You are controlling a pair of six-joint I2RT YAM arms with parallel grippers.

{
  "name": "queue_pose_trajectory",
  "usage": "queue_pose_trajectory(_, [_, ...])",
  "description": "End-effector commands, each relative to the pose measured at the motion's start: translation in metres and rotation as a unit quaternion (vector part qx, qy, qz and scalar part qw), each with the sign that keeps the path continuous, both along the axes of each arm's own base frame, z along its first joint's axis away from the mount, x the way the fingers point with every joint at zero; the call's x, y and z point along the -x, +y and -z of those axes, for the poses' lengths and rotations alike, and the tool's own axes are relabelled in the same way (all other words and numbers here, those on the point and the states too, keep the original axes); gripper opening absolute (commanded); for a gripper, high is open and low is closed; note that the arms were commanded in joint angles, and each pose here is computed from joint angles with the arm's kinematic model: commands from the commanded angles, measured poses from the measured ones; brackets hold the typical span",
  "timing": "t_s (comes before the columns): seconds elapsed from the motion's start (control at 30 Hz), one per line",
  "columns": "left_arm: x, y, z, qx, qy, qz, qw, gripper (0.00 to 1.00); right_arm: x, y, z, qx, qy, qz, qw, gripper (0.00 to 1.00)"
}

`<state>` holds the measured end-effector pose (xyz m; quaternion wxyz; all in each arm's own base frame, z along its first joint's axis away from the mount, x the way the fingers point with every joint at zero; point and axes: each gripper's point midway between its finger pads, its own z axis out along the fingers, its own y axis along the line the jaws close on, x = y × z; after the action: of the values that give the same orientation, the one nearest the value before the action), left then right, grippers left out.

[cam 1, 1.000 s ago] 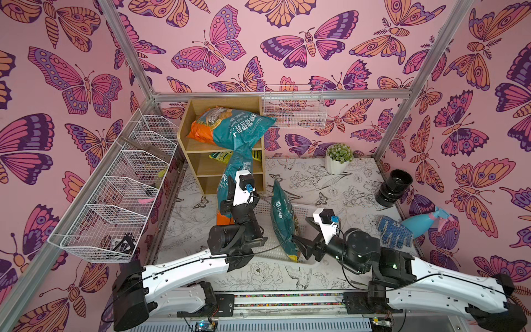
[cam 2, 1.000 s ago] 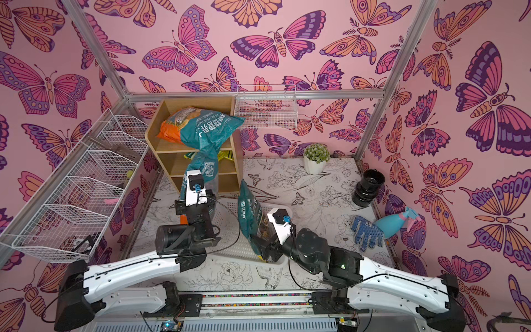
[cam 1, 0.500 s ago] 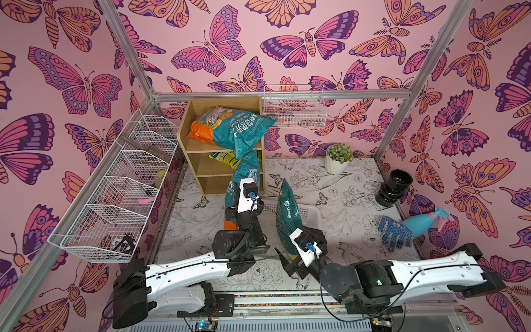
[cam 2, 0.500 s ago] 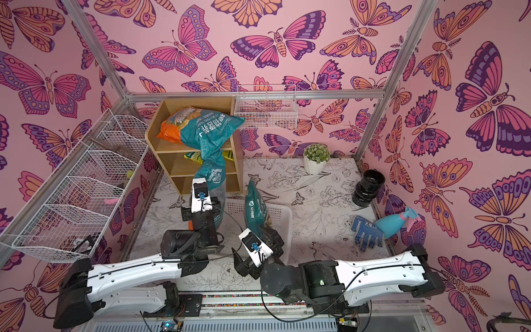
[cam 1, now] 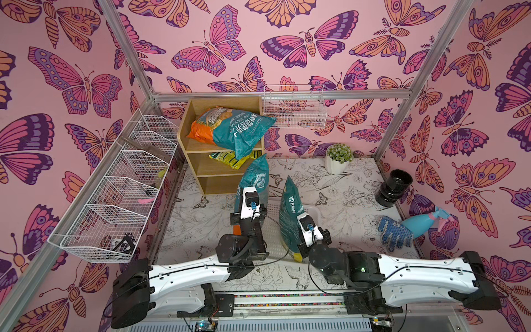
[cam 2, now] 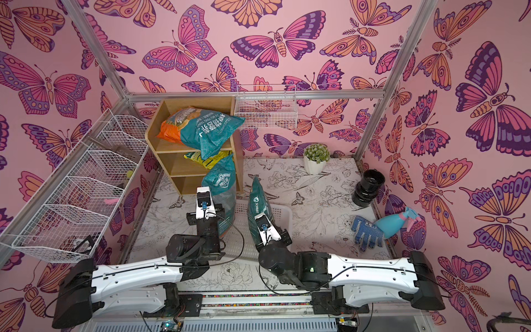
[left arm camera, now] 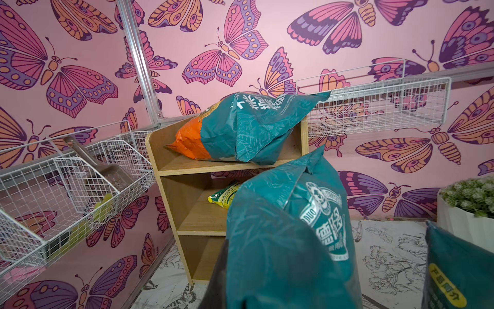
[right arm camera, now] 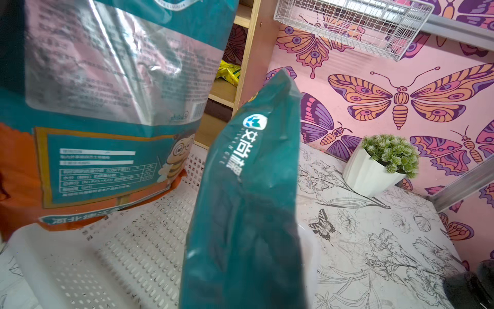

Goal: Take down the fertilizer bag from the shelf
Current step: Place the fertilizer bag in the storage box.

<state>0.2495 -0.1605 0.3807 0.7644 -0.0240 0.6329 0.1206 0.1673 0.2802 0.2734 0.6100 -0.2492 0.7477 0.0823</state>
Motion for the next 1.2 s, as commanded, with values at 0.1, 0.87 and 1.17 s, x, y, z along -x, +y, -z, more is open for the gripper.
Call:
queue_pose_trajectory(0.1, [-0.004, -0.042, -0.010, 0.056, -0.061, 0.092, 0.992, 0.01, -0.004, -0.026, -0.024, -0.102, -0.015, 0.037, 0.994, 0.00])
queue_pose_trajectory(0.87, [-0.002, -0.100, 0.084, 0.210, 0.020, 0.058, 0.976, 0.00, 0.004, -0.070, -0.050, -0.173, -0.047, 0.076, 0.981, 0.00])
queue_pose_trajectory(1.17, [0.029, -0.146, 0.130, 0.167, 0.043, 0.153, 0.973, 0.00, 0.008, -0.086, -0.040, -0.198, -0.026, 0.054, 0.978, 0.00])
